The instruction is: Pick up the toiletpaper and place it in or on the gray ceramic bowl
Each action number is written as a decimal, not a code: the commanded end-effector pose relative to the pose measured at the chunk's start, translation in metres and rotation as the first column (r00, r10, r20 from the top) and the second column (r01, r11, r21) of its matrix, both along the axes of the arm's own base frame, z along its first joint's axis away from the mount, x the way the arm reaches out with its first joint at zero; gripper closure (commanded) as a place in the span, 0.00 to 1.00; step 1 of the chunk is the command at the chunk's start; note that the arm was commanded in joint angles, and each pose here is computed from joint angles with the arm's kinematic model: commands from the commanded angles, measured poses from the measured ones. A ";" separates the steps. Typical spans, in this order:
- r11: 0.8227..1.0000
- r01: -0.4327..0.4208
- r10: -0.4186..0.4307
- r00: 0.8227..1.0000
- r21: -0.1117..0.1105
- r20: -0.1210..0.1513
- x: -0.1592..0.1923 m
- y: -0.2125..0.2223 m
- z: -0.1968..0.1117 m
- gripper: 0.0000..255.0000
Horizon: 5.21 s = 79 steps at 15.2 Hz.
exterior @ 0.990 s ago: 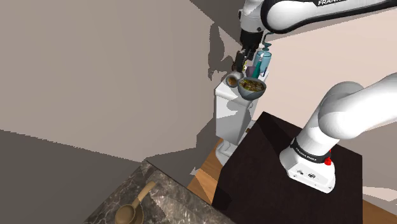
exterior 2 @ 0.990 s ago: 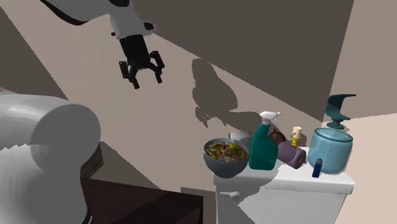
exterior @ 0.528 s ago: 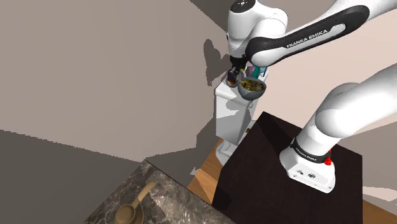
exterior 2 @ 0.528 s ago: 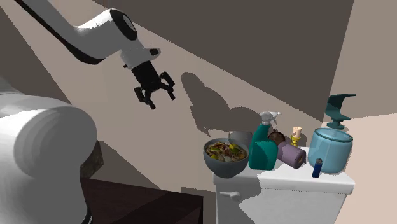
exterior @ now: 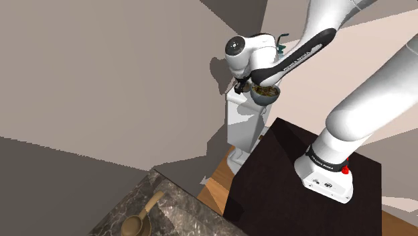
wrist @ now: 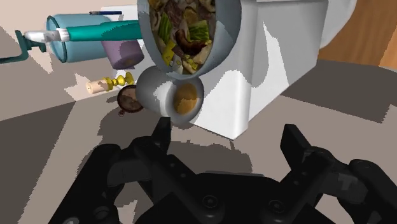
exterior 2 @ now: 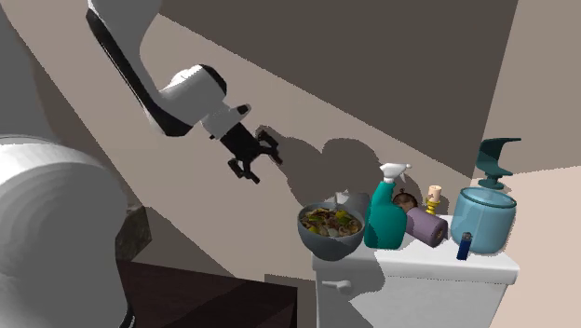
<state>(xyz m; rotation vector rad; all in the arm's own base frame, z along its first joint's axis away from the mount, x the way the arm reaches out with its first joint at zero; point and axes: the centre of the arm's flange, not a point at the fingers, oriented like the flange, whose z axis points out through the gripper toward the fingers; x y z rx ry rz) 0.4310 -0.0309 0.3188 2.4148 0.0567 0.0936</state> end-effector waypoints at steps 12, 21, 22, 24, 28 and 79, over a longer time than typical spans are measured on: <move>0.913 -0.027 0.031 1.000 -0.407 0.004 0.065 -0.096 -0.128 0.00; 0.890 -0.029 0.034 0.999 -0.456 0.003 0.078 -0.146 -0.155 0.00; 0.890 -0.029 0.034 0.999 -0.456 0.003 0.078 -0.149 -0.156 0.00; 0.890 -0.029 0.034 0.999 -0.456 0.003 0.078 -0.149 -0.156 0.00; 0.890 -0.029 0.034 0.999 -0.456 0.003 0.078 -0.149 -0.156 0.00; 0.890 -0.029 0.034 0.999 -0.456 0.003 -0.004 -0.114 0.040 1.00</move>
